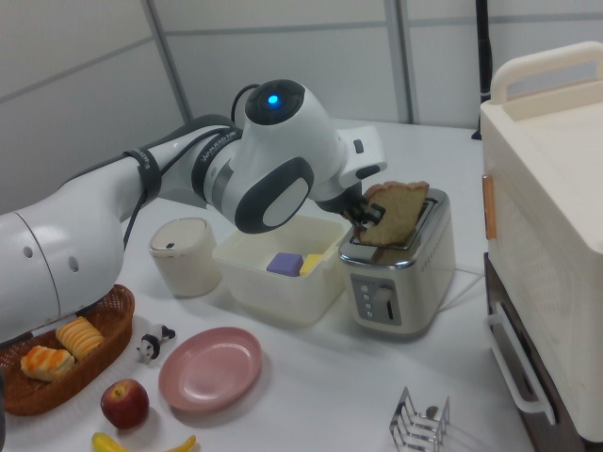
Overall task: Put the bread in the toaster
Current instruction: 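Lower the bread slice edge-first into the toaster slot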
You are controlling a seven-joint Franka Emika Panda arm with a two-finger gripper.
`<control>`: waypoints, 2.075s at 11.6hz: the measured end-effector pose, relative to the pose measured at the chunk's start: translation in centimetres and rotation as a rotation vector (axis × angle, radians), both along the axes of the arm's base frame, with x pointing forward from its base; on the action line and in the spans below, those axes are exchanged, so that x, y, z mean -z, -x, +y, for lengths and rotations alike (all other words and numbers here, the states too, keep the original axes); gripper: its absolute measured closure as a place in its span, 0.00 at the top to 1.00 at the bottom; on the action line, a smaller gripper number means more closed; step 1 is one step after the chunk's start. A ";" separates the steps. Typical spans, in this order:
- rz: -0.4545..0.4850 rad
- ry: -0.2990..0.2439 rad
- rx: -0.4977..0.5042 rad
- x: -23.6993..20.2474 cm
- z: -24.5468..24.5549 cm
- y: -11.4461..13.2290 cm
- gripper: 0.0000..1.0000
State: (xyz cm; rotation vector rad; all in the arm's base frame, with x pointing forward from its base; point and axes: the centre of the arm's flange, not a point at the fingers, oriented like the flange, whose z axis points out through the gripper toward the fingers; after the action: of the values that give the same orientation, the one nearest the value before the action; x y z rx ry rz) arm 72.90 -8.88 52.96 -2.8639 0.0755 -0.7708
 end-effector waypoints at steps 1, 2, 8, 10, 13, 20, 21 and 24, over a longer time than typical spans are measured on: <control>0.000 0.000 0.000 0.0 0.0 0.0 0.11; -0.001 0.000 0.000 0.0 0.0 0.0 0.11; -0.014 0.002 0.001 -0.7 0.0 0.0 0.09; -0.012 0.002 0.000 -0.7 0.0 0.0 0.09; 0.054 -0.009 -0.021 -0.7 0.3 0.7 0.09; 0.060 -0.007 -0.028 -1.0 0.3 0.9 0.09; 0.061 -0.007 -0.028 -0.9 0.3 0.9 0.09; 0.014 0.002 -0.007 -1.2 -0.3 0.6 0.09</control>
State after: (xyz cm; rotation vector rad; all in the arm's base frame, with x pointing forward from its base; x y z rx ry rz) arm 72.32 -9.17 54.12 -2.8705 0.0663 -0.7495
